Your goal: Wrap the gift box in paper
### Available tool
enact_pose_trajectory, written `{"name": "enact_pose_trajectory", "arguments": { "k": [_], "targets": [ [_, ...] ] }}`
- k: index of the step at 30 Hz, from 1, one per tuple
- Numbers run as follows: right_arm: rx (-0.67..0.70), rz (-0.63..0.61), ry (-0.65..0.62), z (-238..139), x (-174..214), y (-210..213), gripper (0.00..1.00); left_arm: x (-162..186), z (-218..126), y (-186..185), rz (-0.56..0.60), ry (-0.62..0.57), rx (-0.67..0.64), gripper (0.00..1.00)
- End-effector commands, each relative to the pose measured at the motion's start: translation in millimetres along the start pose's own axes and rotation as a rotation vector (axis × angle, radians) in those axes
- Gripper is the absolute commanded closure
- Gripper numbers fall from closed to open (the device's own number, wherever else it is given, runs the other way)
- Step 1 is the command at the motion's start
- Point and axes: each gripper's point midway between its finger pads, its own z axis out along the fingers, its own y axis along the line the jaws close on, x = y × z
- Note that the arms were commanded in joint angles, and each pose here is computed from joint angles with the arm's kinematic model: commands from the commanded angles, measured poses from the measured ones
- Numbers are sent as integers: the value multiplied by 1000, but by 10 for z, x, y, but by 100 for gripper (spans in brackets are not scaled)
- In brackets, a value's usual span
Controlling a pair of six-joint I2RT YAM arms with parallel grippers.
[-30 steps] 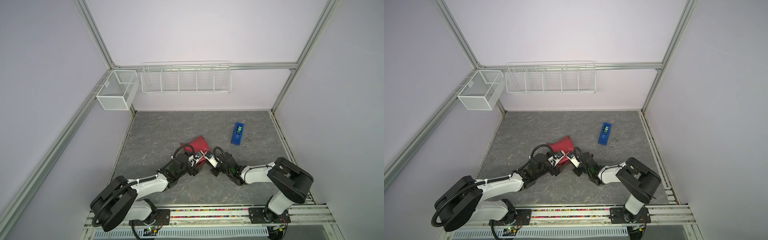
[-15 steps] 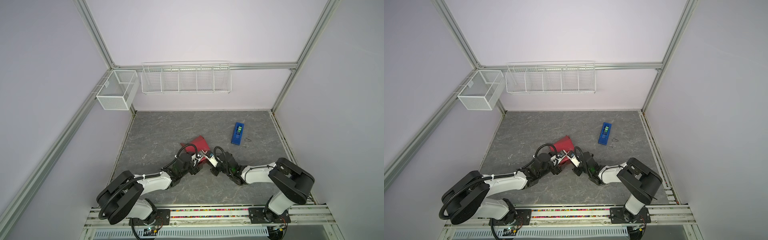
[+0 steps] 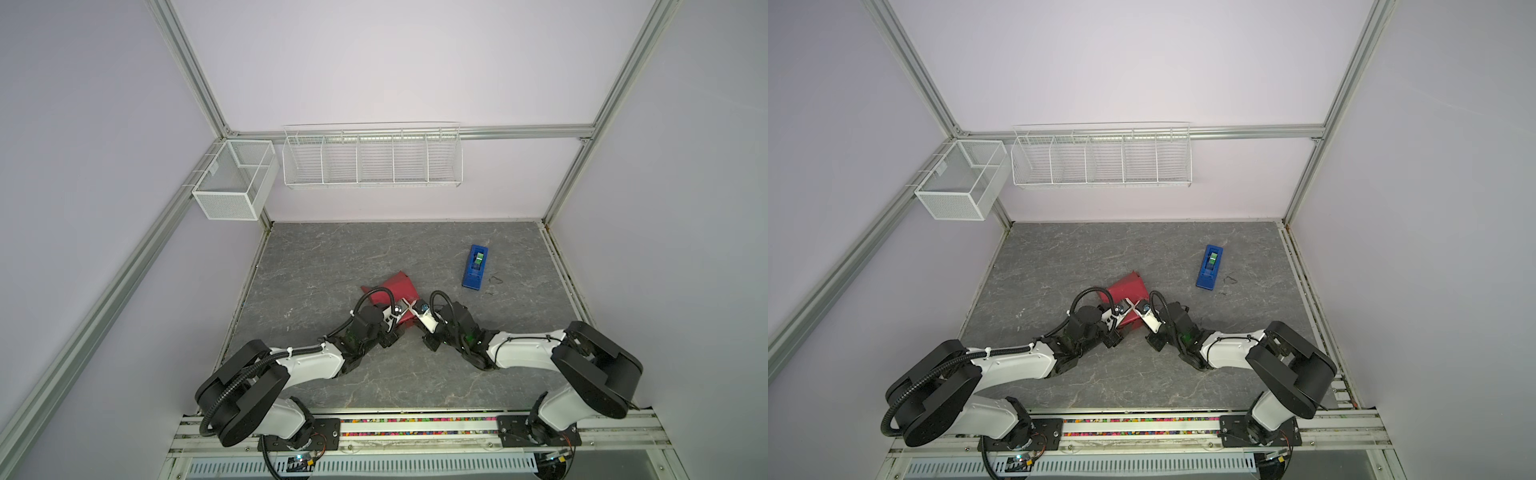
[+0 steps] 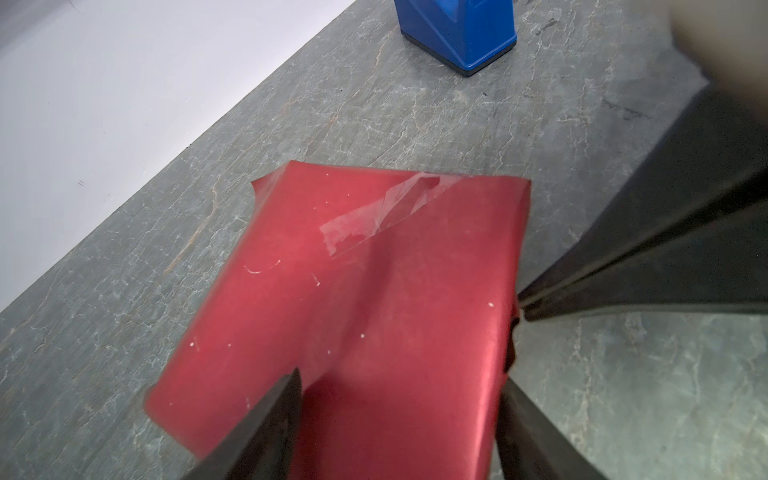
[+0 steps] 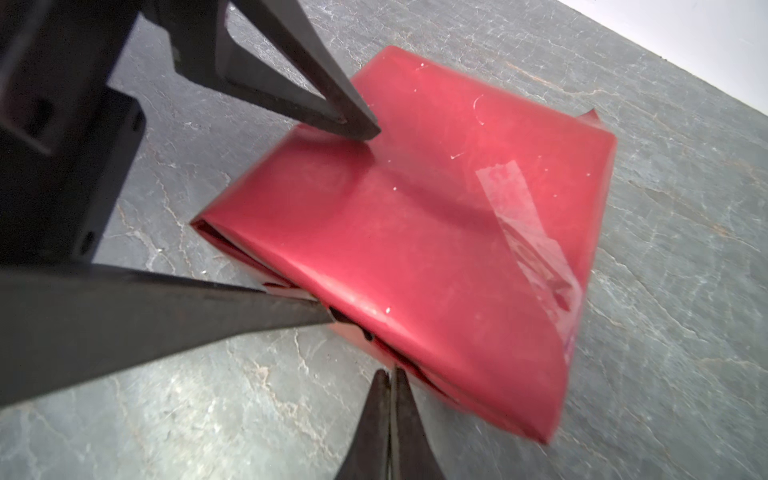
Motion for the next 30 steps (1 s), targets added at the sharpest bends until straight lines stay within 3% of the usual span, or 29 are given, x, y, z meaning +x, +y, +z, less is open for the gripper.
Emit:
{"name": "enact_pose_trajectory", "arguments": {
  "k": [1, 7, 13, 16, 22, 26, 30],
  "targets": [
    [22, 25, 1, -157, -231, -68, 94, 14, 33, -21, -2, 9, 3, 28],
    [153, 114, -10, -533, -465, -448, 94, 39, 43, -35, -3, 13, 7, 28],
    [267, 479, 30, -911, -562, -1298, 91, 30, 34, -22, -4, 9, 0, 28],
    [250, 664, 32, -1030, -572, -1643, 92, 35, 34, -17, -3, 9, -3, 28],
    [199, 1071, -24, -1226, -350, -2350, 85, 43, 39, -29, -5, 11, 3, 28],
    [108, 1220, -13, -1173, -237, -2621, 85, 41, 40, -23, -6, 11, 0, 28],
    [-13, 1378, -3, -1050, -124, -2797, 71, 42, 32, -28, -7, 9, 3, 28]
  ]
}}
